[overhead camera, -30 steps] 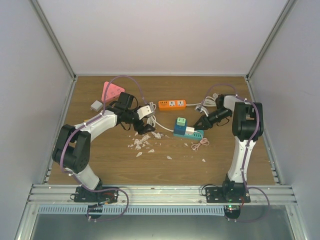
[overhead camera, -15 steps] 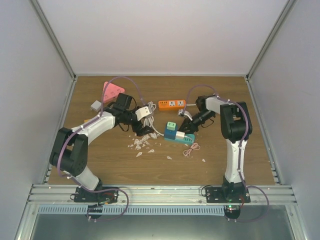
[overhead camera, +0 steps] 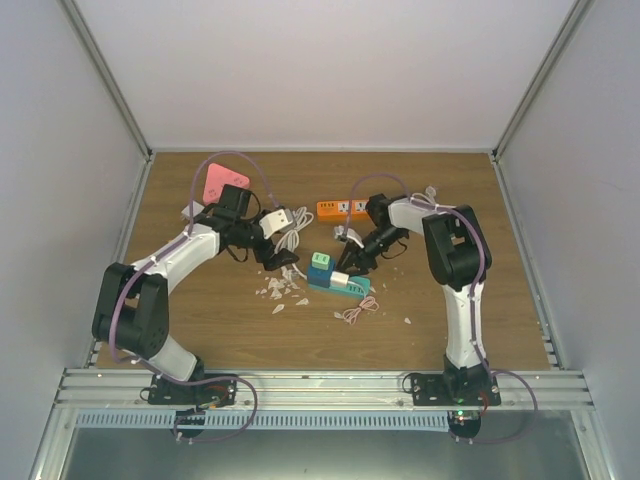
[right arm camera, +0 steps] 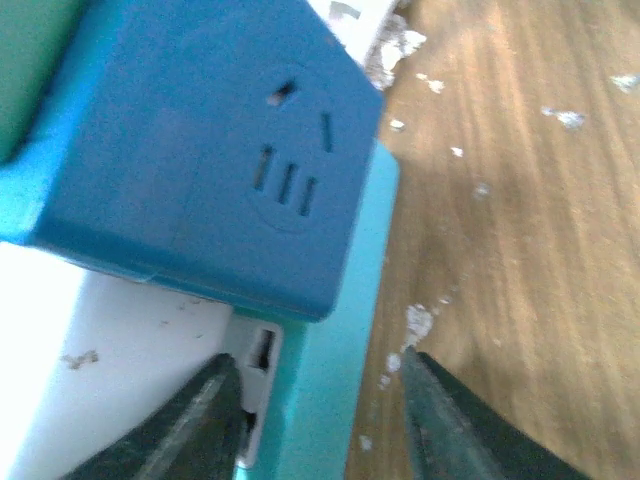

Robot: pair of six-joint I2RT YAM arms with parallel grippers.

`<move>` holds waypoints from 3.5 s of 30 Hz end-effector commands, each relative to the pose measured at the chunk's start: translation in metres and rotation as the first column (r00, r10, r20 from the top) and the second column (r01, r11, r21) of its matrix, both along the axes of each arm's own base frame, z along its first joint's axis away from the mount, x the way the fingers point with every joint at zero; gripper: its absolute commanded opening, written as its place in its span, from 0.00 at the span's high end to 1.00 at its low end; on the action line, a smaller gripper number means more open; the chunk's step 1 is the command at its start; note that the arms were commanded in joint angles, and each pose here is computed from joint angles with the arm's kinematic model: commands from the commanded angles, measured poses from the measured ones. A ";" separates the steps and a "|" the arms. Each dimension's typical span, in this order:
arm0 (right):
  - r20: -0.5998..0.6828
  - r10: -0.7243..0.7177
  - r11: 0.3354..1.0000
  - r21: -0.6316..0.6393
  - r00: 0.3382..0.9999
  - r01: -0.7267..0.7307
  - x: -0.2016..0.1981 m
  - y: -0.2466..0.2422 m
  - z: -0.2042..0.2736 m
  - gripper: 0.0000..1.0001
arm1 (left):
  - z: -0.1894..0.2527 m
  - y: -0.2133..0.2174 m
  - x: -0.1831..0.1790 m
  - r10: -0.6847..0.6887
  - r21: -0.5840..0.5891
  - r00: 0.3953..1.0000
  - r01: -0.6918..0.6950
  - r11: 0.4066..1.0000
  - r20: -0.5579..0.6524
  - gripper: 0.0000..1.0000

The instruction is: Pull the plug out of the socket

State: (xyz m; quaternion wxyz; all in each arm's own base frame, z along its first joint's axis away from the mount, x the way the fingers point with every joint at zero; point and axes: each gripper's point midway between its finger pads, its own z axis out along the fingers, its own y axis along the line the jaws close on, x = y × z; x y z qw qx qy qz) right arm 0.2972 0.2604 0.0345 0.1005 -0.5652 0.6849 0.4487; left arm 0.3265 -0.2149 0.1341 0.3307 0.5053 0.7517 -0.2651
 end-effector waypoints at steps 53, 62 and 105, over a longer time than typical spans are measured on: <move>0.420 -0.150 0.988 0.085 0.895 0.126 -0.020 0.040 0.042 0.14 | 0.037 0.007 0.012 0.009 -0.178 1.000 -0.004 0.984 0.027 0.08; 0.400 -0.128 0.991 0.075 0.908 0.106 -0.020 0.042 0.037 0.40 | 0.044 -0.006 -0.019 -0.147 -0.223 0.981 0.173 0.959 0.131 0.14; 0.409 -0.013 0.976 0.203 0.912 -0.077 -0.059 0.065 0.037 0.26 | -0.013 -0.062 -0.053 -0.268 -0.129 0.948 0.292 0.948 0.173 0.61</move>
